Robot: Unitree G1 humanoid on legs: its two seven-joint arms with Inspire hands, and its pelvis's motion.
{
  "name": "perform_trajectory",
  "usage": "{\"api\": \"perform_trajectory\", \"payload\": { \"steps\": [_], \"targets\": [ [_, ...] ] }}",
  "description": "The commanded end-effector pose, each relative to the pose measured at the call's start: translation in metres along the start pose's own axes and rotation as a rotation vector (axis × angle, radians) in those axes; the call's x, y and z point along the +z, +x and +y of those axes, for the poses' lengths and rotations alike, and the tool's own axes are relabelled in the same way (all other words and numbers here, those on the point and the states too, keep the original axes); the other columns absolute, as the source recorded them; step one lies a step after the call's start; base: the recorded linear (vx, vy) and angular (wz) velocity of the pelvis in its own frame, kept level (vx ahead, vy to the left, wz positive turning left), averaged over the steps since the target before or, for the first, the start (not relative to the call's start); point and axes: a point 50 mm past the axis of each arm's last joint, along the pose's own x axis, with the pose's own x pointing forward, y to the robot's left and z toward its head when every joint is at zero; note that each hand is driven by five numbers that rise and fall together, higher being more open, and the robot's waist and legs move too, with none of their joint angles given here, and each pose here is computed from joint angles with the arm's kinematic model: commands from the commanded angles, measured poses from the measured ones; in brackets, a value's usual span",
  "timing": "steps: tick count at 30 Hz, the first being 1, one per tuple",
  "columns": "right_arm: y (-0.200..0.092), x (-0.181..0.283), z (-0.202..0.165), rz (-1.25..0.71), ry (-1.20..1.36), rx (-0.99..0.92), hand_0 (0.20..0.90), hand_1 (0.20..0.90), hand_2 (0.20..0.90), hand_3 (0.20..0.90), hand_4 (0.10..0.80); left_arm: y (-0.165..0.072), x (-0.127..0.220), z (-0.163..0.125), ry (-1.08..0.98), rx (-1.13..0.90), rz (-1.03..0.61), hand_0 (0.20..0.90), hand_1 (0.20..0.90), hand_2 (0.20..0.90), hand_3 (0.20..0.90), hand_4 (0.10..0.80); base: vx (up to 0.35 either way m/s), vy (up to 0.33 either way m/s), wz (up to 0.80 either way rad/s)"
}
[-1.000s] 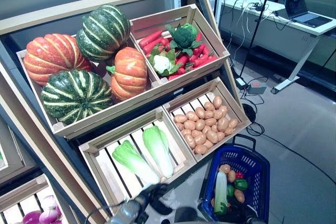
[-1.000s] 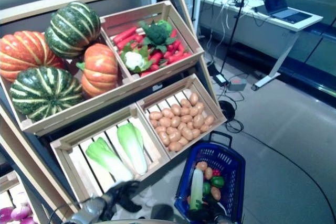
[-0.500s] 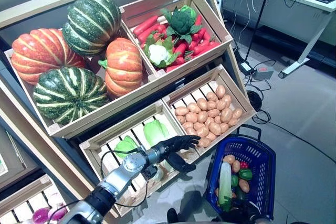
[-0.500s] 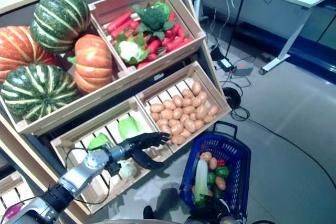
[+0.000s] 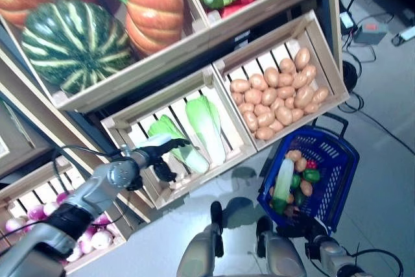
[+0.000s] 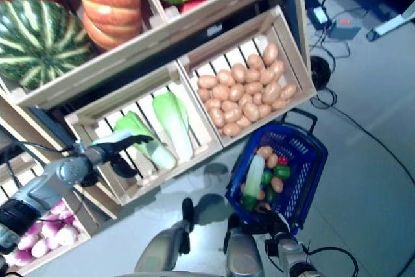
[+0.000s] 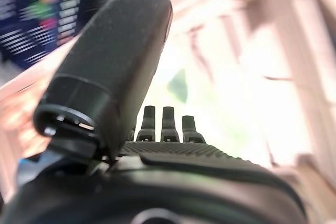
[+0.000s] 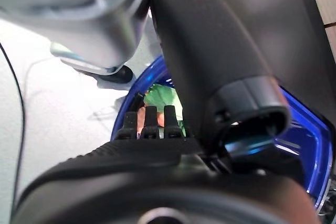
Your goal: Put vegetables into the basket
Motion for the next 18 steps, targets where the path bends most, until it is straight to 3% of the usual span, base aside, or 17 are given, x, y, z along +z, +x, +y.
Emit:
{"api": "perform_trajectory", "payload": {
  "steps": [1, 11, 18],
  "targets": [
    [-0.007, -0.014, -0.011, 0.003, 0.017, -0.016, 0.900, 0.900, 0.900, 0.900, 0.800, -0.006, 0.009, 0.068, 0.050, 0.365, -0.022, 0.900, 0.900, 0.900, 0.900, 0.800, -0.088, -0.021, 0.08],
    [0.002, 0.028, -0.003, -0.124, 0.057, -0.009, 0.900, 0.900, 0.900, 0.900, 0.800, -0.001, -0.004, 0.074, 0.407, 0.689, 0.057, 0.900, 0.900, 0.900, 0.900, 0.800, -0.075, -0.033, 0.04],
    [0.006, 0.047, 0.006, -0.180, 0.069, 0.019, 0.900, 0.900, 0.900, 0.900, 0.800, 0.009, 0.002, 0.063, 0.533, 0.895, -0.001, 0.900, 0.900, 0.900, 0.900, 0.800, -0.041, 0.012, -0.02]
  ]
}}
